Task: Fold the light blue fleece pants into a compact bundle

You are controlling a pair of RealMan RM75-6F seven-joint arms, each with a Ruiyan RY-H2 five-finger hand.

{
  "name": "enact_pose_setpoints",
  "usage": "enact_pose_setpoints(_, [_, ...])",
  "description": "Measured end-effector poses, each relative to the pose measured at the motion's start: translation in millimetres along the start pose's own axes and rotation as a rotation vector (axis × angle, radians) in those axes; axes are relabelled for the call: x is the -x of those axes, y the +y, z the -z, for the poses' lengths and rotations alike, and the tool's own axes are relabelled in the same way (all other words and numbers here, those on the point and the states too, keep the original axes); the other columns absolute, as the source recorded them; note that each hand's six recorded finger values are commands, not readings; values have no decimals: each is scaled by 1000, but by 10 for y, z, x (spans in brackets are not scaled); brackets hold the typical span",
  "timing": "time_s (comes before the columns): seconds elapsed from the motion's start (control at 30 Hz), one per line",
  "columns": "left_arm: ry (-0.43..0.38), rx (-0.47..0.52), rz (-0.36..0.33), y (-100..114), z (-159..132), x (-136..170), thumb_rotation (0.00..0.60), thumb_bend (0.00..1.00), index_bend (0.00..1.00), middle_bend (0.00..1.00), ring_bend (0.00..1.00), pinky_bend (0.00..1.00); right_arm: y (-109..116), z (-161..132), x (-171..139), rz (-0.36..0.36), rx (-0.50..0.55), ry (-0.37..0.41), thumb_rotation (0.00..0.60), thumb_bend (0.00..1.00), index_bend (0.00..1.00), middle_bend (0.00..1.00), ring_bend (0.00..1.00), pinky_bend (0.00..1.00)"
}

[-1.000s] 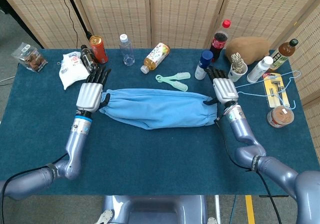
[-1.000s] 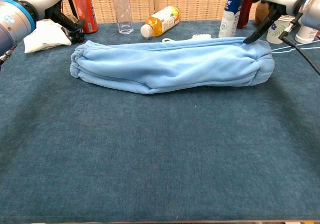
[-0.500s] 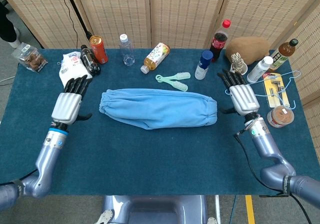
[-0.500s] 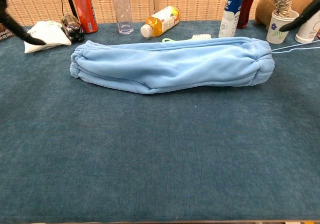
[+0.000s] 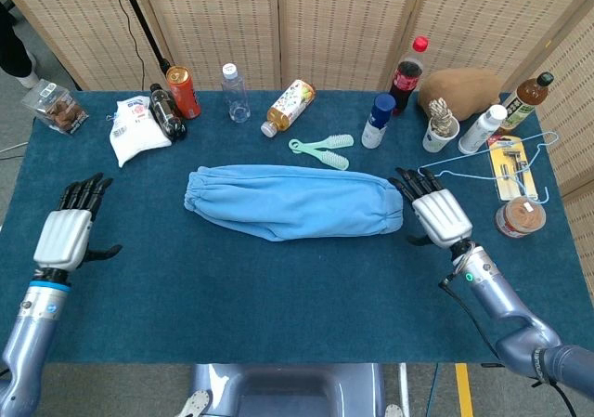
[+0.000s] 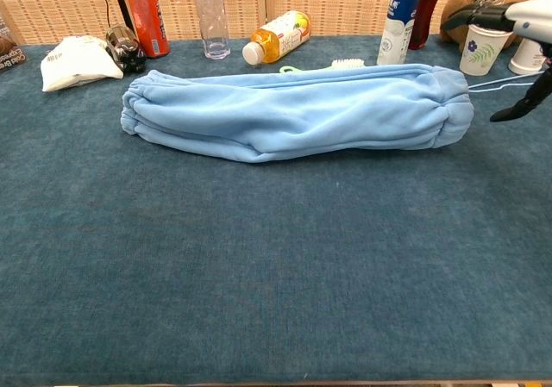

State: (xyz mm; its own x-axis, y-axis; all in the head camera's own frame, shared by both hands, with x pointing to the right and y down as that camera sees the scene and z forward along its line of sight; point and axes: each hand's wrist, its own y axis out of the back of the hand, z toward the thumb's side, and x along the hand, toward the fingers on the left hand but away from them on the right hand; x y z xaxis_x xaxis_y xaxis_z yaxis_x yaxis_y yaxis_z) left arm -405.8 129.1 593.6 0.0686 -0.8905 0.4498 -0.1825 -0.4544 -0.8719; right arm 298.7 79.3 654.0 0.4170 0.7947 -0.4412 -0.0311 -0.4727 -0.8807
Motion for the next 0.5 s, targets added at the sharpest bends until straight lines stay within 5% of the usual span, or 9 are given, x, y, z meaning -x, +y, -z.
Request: enact_pose_setpoints(0.5, [59, 45, -14, 234, 268, 211, 600, 114, 0, 0, 0, 0, -382, -266, 299, -49, -62, 37, 600, 0, 0, 0, 0, 0])
